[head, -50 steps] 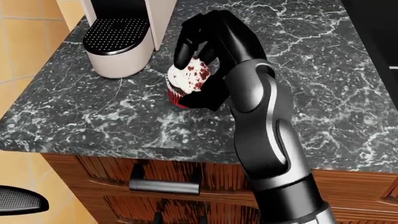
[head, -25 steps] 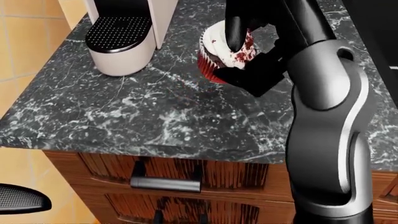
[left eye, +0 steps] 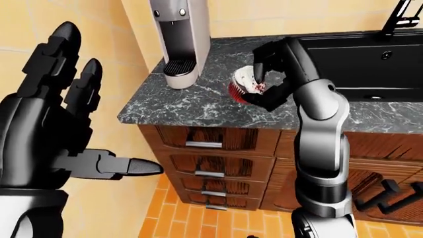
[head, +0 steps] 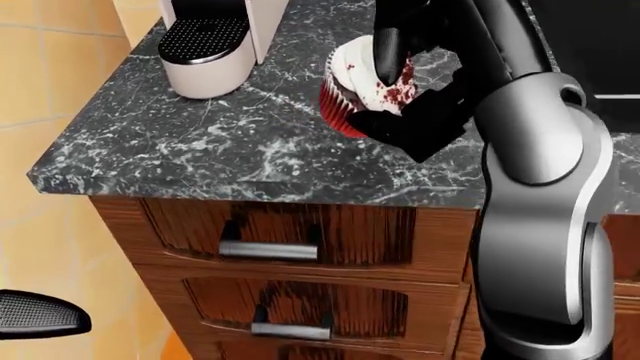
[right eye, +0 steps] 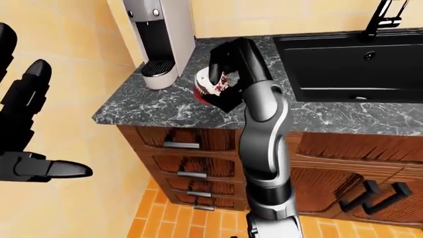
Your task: Pick up the bowl with cake and place it on the tray. Pick up the cupcake and place it on the tray.
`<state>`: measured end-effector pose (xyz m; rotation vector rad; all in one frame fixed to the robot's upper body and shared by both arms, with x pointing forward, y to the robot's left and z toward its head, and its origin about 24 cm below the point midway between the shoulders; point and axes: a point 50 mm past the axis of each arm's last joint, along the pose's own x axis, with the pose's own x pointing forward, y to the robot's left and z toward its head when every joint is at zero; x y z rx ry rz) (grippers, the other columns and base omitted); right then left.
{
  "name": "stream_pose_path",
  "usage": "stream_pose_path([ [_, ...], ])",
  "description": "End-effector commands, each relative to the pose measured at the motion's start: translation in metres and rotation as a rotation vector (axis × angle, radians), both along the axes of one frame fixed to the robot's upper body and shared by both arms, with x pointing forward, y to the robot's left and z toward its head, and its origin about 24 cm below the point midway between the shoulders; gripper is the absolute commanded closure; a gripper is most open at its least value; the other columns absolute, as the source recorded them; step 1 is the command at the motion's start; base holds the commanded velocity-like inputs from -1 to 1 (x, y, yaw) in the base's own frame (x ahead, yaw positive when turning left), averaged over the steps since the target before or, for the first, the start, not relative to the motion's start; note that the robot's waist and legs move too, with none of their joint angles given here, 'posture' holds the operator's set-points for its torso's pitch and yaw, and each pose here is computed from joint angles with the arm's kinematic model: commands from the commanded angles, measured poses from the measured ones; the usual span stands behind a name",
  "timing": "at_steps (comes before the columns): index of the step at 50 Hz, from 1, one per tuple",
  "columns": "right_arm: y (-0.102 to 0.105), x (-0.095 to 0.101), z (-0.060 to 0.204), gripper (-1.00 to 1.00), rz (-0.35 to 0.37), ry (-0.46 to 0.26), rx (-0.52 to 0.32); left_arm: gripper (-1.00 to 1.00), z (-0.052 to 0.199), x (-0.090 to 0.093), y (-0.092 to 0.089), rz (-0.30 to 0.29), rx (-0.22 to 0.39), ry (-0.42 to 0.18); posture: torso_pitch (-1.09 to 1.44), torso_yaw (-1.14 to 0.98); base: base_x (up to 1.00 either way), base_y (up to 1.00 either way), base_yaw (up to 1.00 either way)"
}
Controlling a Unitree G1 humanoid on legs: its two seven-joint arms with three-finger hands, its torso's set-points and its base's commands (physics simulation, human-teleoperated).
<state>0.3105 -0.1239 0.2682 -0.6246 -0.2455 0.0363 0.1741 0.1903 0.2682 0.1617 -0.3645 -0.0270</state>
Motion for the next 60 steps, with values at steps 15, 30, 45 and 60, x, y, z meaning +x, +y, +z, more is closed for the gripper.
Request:
stream_pose_path([
  [15,-0.003,-0.009,0.014,1.00,-0.017,-0.077,0.013,-1.00,0.004,-0.002,0.001,0.004,0.006,-0.062,0.00,0.00,-0.71,-0.92,0.00],
  [30,-0.005,-0.008,0.012,1.00,-0.020,-0.081,0.022,-1.00,0.002,0.000,-0.001,0.000,0.009,-0.059,0.00,0.00,-0.38,-1.00,0.00],
  [45,-0.005,-0.008,0.011,1.00,-0.012,-0.079,0.055,-1.00,-0.009,0.007,-0.012,-0.023,0.026,-0.036,0.00,0.00,-0.17,-1.00,0.00],
  [60,-0.006,-0.008,0.015,1.00,-0.016,-0.098,0.071,-1.00,-0.012,0.011,-0.020,-0.043,0.039,-0.020,0.00,0.00,-0.12,-1.00,0.00],
])
